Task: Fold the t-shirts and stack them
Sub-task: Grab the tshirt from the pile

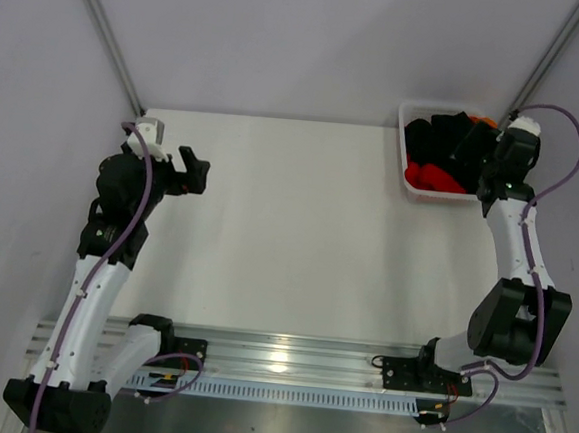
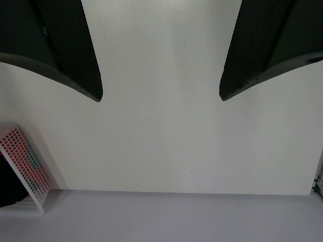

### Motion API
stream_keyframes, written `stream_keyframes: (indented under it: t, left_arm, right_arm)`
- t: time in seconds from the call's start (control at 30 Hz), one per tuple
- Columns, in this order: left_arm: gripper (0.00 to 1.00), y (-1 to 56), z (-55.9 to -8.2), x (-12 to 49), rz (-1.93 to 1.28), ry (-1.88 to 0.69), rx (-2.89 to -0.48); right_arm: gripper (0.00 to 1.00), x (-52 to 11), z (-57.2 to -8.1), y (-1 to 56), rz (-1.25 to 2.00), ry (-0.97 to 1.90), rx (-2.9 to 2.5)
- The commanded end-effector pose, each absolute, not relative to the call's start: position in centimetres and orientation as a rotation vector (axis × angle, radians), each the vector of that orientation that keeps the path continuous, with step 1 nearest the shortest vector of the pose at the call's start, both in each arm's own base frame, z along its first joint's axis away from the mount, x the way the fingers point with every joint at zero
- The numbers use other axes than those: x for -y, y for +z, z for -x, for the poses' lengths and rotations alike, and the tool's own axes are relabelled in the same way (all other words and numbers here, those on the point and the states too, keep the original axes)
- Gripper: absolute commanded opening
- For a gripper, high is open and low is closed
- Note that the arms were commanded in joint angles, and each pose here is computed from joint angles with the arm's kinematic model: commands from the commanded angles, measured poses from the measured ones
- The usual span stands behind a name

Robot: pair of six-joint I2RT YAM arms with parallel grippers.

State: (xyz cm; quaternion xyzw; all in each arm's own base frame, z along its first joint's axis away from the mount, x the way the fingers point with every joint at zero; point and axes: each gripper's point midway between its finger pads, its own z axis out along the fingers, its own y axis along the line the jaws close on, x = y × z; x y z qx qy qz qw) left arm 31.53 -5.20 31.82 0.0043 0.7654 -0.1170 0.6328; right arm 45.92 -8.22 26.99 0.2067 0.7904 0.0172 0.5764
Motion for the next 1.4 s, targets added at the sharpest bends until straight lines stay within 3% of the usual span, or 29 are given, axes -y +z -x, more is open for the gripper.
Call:
stream_keyframes:
  t: [0.0,0.37,0.63,0.93,1.1,1.37]
  left_arm:
    - [1.00,32.7,-31.7,6.2,-0.057,-0.321,-1.704]
    - [0.99,31.5,-30.7,5.2,-0.033,-0.268,-1.738]
    - [0.99,31.7,-30.1,6.7,-0.038,-0.375,-1.722]
    - [0.99,31.0,-29.2,6.2,-0.019,-0.354,-1.732]
    - [1.00,30.9,-29.2,6.1,-0.019,-0.352,-1.733]
    - [1.00,31.2,-29.0,6.0,-0.019,-0.346,-1.724]
  right_arm:
    - [0.99,4.6,-46.7,27.3,-0.290,0.010,-1.906]
    - [0.99,1.3,-45.8,25.1,-0.178,-0.169,-2.029]
    - [0.89,2.3,-48.6,19.1,-0.172,-0.295,-2.203]
    - [0.86,2.8,-50.5,18.4,-0.133,-0.352,-2.191]
    - [0.76,2.6,-51.1,17.6,-0.127,-0.339,-2.206]
    - [0.79,2.2,-51.1,17.0,-0.153,-0.309,-2.214]
